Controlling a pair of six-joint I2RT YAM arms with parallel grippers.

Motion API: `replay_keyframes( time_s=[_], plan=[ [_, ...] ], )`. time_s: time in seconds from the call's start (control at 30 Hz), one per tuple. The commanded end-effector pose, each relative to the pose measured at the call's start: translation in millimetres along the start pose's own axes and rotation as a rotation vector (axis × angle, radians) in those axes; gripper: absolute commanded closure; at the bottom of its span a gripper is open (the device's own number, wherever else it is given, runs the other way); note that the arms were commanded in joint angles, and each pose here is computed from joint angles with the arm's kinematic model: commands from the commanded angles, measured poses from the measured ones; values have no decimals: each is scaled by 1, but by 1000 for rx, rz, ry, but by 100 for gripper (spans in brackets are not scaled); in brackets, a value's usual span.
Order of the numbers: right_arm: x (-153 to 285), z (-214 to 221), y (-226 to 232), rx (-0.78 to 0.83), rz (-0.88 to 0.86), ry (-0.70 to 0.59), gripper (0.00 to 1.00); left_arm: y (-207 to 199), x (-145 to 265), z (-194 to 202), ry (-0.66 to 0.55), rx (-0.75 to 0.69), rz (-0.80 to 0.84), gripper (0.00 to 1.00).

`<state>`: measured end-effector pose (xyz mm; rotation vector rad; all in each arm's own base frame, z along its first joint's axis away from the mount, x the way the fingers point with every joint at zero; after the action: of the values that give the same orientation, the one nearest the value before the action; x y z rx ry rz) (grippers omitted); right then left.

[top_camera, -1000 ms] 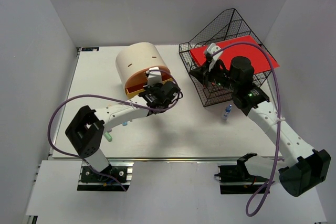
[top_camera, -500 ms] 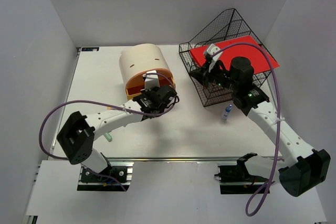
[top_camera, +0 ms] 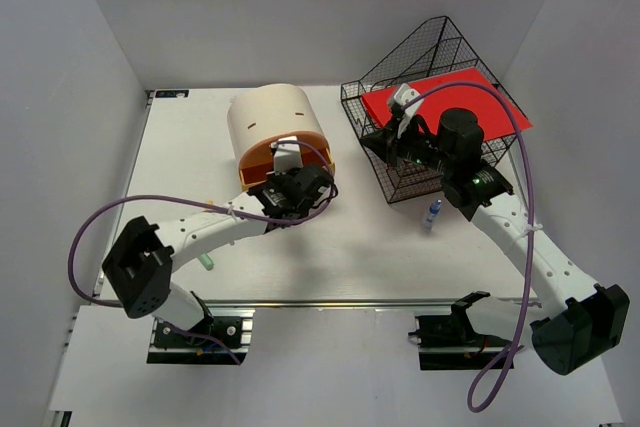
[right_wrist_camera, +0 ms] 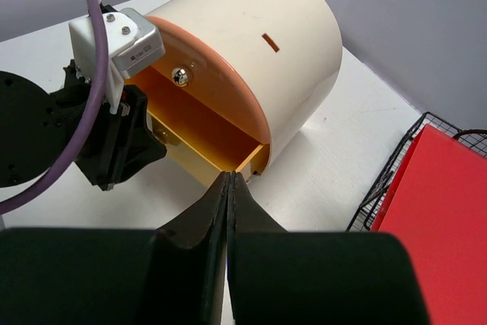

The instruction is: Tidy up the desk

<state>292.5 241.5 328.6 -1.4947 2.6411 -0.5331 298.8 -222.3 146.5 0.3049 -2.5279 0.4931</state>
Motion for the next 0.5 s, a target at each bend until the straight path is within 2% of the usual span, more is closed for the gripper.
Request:
replay_keyframes(
  time_s=[0.0,0.3,0.47],
  plan=[
    [0,-11,-3,34,2,-44,100,-1,18,8,68,1,65,98],
    [-2,-8,-3,30,-4,-38,100,3,27,3,69,-6,117,97],
    [-2,-7,-2,33,-8,-37,100,1,26,6,81,-21,122,85]
  ],
)
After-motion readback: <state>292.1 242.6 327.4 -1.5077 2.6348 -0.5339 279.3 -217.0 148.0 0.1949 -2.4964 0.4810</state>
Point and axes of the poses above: each gripper's point midway between its finger pads, its own x axis back along the fingers, its own y axis along the line the jaws close on, z = x × y, the point moved 1 cm from there along x, back along the fingers, and after that the axes turned 15 degrees about x, right-handed, at the moved point
